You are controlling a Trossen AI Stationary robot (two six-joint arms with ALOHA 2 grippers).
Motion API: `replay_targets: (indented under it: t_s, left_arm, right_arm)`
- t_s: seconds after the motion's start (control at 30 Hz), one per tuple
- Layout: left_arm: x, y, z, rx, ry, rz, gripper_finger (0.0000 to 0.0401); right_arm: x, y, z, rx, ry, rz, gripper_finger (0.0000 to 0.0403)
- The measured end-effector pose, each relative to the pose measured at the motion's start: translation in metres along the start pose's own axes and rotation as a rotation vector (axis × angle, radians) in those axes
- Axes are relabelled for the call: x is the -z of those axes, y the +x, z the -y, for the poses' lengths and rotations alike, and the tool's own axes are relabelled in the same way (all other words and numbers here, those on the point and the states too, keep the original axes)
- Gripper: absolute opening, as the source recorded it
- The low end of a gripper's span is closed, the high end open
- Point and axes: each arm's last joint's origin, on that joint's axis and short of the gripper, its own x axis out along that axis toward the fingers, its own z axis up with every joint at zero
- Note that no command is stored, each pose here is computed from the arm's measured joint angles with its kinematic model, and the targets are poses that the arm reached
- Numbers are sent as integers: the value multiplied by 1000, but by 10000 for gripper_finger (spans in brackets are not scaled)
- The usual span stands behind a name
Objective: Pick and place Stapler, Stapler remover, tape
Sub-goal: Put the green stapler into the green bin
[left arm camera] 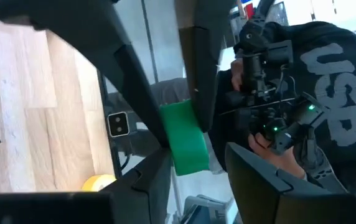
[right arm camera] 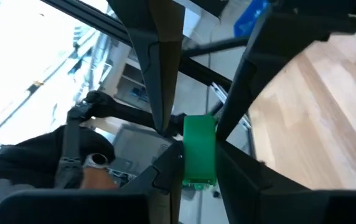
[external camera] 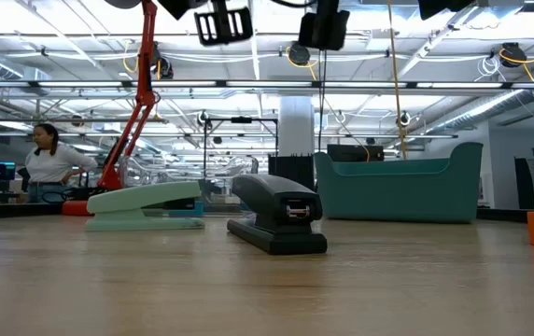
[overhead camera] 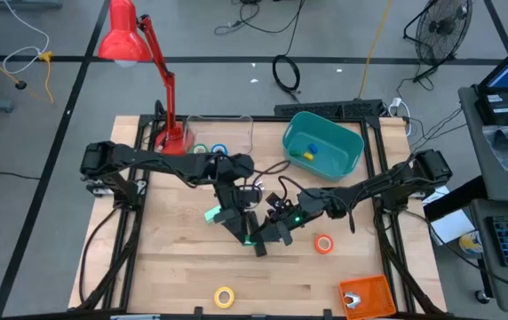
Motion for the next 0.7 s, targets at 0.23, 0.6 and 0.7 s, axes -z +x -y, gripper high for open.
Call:
replay_targets:
  t_s: [0.23, 0.6, 0.7]
  left_arm:
    - [-3, -19, 7, -8, -1, 52, 156]
    - [-8, -44, 5, -125, 22, 173, 156]
    - [-10, -51, 2, -146, 7, 194, 156]
  right_arm:
    - [-4, -1, 0, -11, -1, 18, 75]
    - [0, -1, 9, 57, 42, -45, 75]
    - [4, 0, 14, 87, 49, -63, 75]
